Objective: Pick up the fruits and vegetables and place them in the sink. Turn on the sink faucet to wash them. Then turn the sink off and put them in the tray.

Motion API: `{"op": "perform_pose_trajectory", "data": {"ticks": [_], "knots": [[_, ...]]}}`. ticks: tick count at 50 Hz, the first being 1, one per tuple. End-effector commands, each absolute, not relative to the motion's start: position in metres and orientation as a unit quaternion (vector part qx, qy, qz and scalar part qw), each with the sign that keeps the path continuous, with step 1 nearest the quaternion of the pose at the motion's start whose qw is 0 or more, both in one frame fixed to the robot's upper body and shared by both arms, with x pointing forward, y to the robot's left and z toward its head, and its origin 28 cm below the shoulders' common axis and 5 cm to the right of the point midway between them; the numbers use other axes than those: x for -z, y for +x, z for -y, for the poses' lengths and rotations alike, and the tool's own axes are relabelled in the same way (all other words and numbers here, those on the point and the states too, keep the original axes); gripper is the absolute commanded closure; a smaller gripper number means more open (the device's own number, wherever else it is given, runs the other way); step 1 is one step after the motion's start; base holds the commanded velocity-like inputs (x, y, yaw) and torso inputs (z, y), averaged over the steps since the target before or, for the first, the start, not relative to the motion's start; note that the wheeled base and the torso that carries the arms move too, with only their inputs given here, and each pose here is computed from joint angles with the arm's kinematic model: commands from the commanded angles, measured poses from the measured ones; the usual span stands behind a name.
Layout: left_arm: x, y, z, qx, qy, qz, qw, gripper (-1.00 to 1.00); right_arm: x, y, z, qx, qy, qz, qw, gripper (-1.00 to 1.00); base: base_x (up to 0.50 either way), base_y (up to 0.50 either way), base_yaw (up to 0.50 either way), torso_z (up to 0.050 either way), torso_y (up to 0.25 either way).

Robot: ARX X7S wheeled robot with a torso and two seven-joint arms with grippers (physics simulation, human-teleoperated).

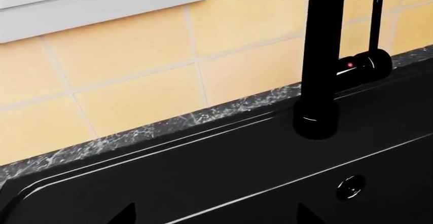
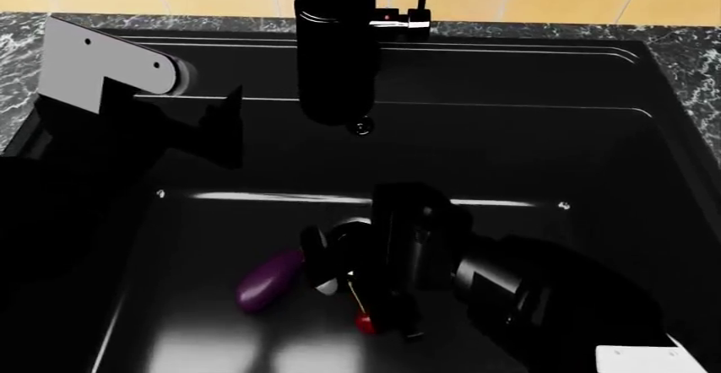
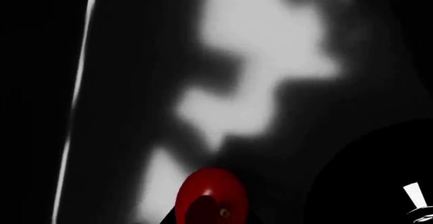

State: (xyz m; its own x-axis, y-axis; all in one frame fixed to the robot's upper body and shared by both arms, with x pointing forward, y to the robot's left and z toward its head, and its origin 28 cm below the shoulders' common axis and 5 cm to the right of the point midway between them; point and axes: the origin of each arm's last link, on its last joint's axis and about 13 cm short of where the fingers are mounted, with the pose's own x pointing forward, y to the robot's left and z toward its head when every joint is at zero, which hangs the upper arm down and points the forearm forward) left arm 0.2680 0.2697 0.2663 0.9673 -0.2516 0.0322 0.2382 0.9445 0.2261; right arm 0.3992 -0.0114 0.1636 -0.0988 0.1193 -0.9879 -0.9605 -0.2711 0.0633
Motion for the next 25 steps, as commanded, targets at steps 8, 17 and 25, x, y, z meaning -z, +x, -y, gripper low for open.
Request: {"op": "perform_pose_trajectory", "data": {"ticks": [8,17,25], "knots": [[-0.269,0.267,-0.27,0.124,0.11,0.032,0.986,-1.0,-0.154,0.4,0.022,-0.598,-0.5,-0.461,0.423,1.0,0.0,0.0,0.0,0.0,-0.001],[-0.268,0.267,-0.269,0.127,0.111,0.032,0.985,-1.0,-0.175,0.41,0.031,-0.58,-0.501,-0.452,0.457,1.0,0.0,0.0,0.0,0.0,-0.001],[-0.268,0.267,-0.267,0.137,0.12,0.024,0.983,-1.0,-0.203,0.42,0.041,-0.557,-0.508,-0.443,0.485,1.0,0.0,0.0,0.0,0.0,0.0]]}}
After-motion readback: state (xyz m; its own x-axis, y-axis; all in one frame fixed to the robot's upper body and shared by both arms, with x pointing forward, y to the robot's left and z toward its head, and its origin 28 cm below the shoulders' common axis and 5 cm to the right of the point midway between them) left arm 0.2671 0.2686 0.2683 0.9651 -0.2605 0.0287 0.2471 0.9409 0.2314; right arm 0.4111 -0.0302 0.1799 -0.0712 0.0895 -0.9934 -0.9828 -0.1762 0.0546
